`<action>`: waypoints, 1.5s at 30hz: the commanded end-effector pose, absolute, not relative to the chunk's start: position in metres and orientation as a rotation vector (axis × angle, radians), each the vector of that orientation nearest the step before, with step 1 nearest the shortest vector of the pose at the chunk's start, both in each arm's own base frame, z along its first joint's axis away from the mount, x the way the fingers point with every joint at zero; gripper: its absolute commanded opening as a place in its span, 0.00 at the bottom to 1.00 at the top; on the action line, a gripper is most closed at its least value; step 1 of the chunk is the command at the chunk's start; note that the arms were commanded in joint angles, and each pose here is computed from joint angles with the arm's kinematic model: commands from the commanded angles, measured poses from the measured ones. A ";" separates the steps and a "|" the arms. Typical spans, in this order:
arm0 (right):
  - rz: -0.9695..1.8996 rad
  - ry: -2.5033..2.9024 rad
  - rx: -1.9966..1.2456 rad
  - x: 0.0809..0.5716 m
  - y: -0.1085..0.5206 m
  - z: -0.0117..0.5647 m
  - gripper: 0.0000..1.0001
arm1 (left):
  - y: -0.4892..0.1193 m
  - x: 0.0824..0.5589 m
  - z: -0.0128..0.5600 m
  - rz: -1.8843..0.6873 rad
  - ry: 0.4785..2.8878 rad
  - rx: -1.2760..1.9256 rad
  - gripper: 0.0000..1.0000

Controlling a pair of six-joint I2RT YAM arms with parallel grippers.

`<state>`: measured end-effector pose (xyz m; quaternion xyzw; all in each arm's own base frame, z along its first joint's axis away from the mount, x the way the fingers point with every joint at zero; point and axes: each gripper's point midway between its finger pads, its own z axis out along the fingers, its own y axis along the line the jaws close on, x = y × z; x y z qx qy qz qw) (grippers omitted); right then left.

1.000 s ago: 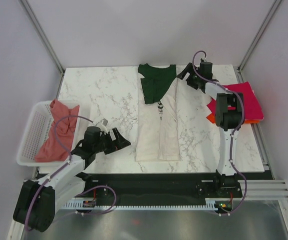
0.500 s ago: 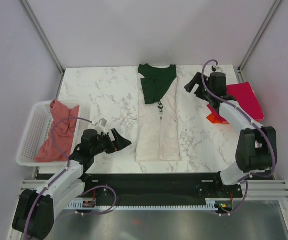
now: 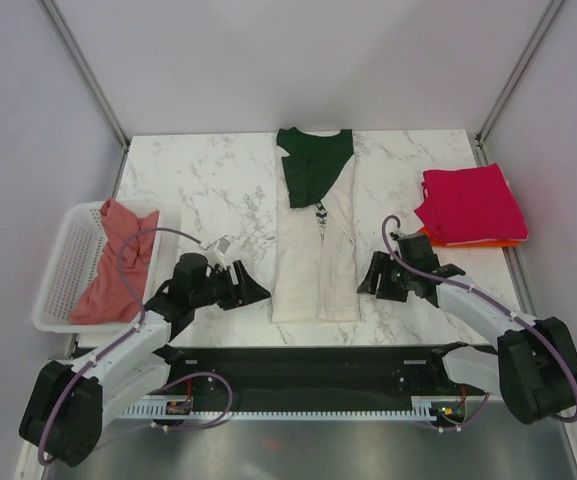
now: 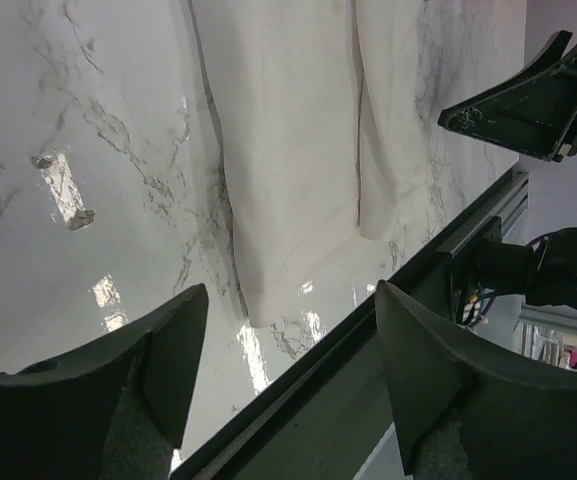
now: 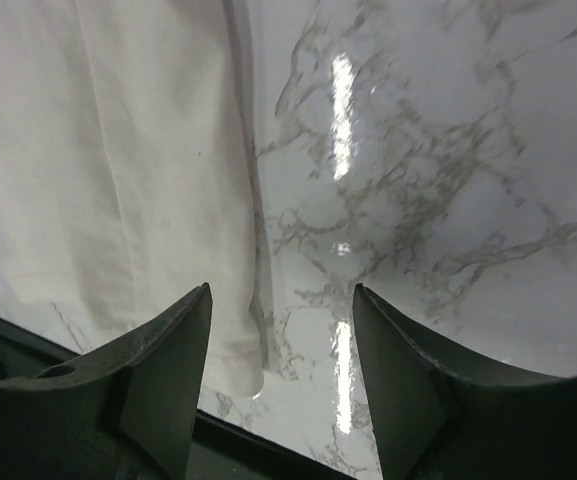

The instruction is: Fold and stack the t-shirts

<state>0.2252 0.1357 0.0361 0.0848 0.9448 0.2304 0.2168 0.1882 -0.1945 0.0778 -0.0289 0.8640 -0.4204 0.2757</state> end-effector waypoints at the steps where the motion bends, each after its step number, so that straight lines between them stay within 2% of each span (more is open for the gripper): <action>1: 0.781 2.615 0.227 0.209 0.155 0.041 0.65 | -0.206 0.186 0.083 -1.163 2.363 -0.068 0.72; 6: 0.849 2.638 0.216 0.194 0.164 0.036 0.59 | -0.216 0.179 0.065 -1.136 2.469 -0.058 0.52; 13: 0.920 2.663 0.192 0.182 0.178 0.031 0.54 | -0.227 0.178 0.057 -1.109 2.527 -0.045 0.52; 18: 0.918 2.688 0.184 0.176 0.182 0.023 0.45 | -0.228 0.179 0.053 -1.094 2.549 -0.053 0.51; 21: 0.913 2.709 0.170 0.174 0.186 0.018 0.32 | -0.229 0.178 0.050 -1.089 2.565 -0.051 0.55; 22: 0.911 2.708 0.166 0.175 0.187 0.018 0.31 | -0.229 0.178 0.049 -1.087 2.566 -0.049 0.58; 23: 0.912 2.716 0.154 0.173 0.189 0.017 0.28 | -0.229 0.178 0.049 -1.085 2.566 -0.048 0.66; 24: 0.916 2.717 0.144 0.174 0.191 0.017 0.24 | -0.229 0.177 0.049 -1.085 2.568 -0.046 0.68; 25: 0.908 2.722 0.142 0.173 0.191 0.016 0.19 | -0.229 0.177 0.049 -1.084 2.566 -0.045 0.69; 26: 0.906 2.725 0.136 0.172 0.192 0.015 0.07 | -0.229 0.178 0.049 -1.082 2.564 -0.043 0.70; 28: 0.900 2.730 0.128 0.171 0.193 0.015 0.00 | -0.229 0.177 0.048 -1.080 2.566 -0.040 0.67; 29: 0.894 2.733 0.127 0.171 0.193 0.014 0.00 | -0.228 0.177 0.046 -1.075 2.575 -0.043 0.60; 31: 0.890 2.731 0.124 0.171 0.193 0.015 0.00 | -0.229 0.177 0.045 -1.076 2.584 -0.043 0.56; 37: 0.882 2.736 0.113 0.169 0.192 0.015 0.00 | -0.231 0.174 0.039 -1.078 2.607 -0.037 0.58; 43: 0.885 2.738 0.102 0.168 0.193 0.015 0.00 | -0.232 0.175 0.033 -1.069 2.632 -0.044 0.50; 45: 0.887 2.738 0.101 0.167 0.193 0.015 0.00 | -0.233 0.176 0.032 -1.069 2.632 -0.044 0.40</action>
